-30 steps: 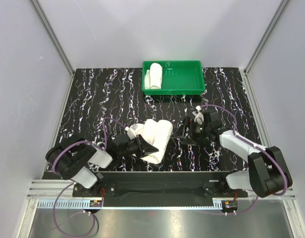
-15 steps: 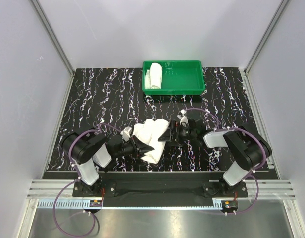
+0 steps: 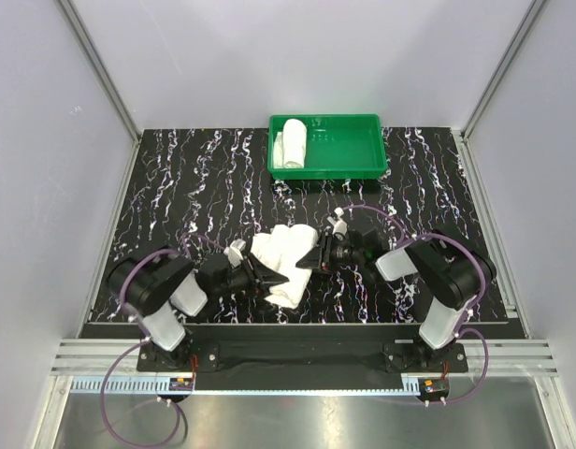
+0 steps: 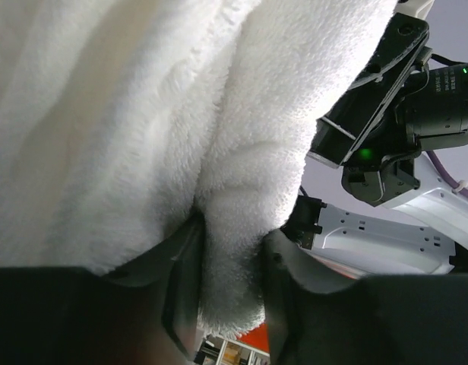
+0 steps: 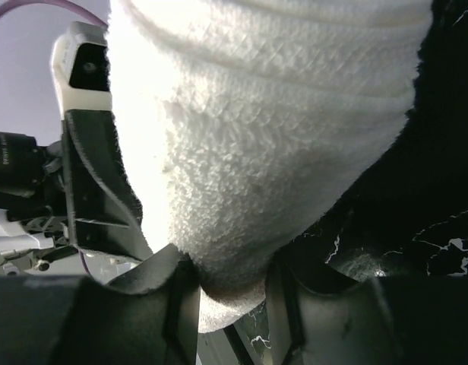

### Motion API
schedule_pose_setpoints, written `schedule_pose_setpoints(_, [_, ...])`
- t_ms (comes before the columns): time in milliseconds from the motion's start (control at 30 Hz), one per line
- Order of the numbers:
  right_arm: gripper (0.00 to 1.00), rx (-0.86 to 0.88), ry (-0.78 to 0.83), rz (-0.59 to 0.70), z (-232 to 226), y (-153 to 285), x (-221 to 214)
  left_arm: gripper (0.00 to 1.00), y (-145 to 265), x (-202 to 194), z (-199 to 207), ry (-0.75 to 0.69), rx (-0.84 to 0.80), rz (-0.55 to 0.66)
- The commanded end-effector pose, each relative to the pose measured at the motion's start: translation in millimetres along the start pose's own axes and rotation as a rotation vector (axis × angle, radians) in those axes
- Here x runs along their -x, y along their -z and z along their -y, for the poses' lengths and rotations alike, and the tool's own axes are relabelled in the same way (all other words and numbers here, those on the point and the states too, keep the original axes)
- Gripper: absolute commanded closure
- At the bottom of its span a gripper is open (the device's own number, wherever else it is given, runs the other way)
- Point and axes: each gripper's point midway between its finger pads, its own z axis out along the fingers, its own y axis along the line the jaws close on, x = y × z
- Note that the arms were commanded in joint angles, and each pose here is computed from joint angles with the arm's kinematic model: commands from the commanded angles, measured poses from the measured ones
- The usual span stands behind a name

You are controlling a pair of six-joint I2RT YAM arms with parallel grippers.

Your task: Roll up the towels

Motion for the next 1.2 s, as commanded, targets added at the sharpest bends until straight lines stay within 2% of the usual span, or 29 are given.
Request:
schedule_pose_setpoints(0, [0.68,-0.059,0.035,0.034,0,0,8,0.57,5,-1,-21,-0.077,0.131,0.003])
schedule_pose_setpoints(33, [0.68,-0.089,0.040,0.041,3,1,10,0.51,8,0,-39,-0.098,0.235,-0.008])
schedule_pose_setpoints(167, [0.69,-0.230,0.047,0.000,17,12,7,0.42,18,20,-43,-0.242,0.415,0.063])
schedule_pose_setpoints(367, [0.69,-0.409,0.019,-0.041,30,27,7,0.40,41,43,-25,-0.440,0.569,0.178])
schedule_pose_setpoints(433, [0.69,-0.470,0.014,-0.053,33,31,7,0.39,42,39,-7,-0.526,0.572,0.195])
schedule_pose_setpoints(500, [0.69,-0.527,0.016,-0.082,34,36,5,0.39,44,45,8,-0.625,0.602,0.267])
schedule_pose_setpoints(533, [0.69,-0.561,0.029,-0.083,37,38,6,0.38,40,31,18,-0.691,0.609,0.244])
schedule_pose_setpoints(567, [0.69,-0.612,0.014,-0.113,42,44,-1,0.39,43,37,23,-0.734,0.644,0.307])
schedule_pose_setpoints(600, [0.69,-0.633,0.032,-0.099,39,44,6,0.38,38,23,32,-0.789,0.650,0.284])
schedule_pose_setpoints(667, [0.69,-0.688,0.022,-0.134,43,50,0,0.37,39,25,40,-0.855,0.694,0.347])
schedule_pose_setpoints(867, [0.69,-0.794,0.027,-0.180,44,56,-2,0.32,18,-6,74,-1.080,0.692,0.366])
schedule_pose_setpoints(933, [0.69,-0.807,0.034,-0.186,43,55,-1,0.30,4,-21,82,-1.176,0.678,0.327])
schedule_pose_setpoints(1067, [0.69,-0.818,0.040,-0.203,42,54,-2,0.16,-17,-39,85,-1.325,0.695,0.295])
schedule_pose_setpoints(1100, [0.69,-0.811,0.042,-0.206,40,53,-2,0.13,-24,-43,74,-1.357,0.723,0.268])
schedule_pose_setpoints(1167, [0.69,-0.804,0.042,-0.209,38,52,-3,0.12,-33,-47,74,-1.383,0.734,0.254])
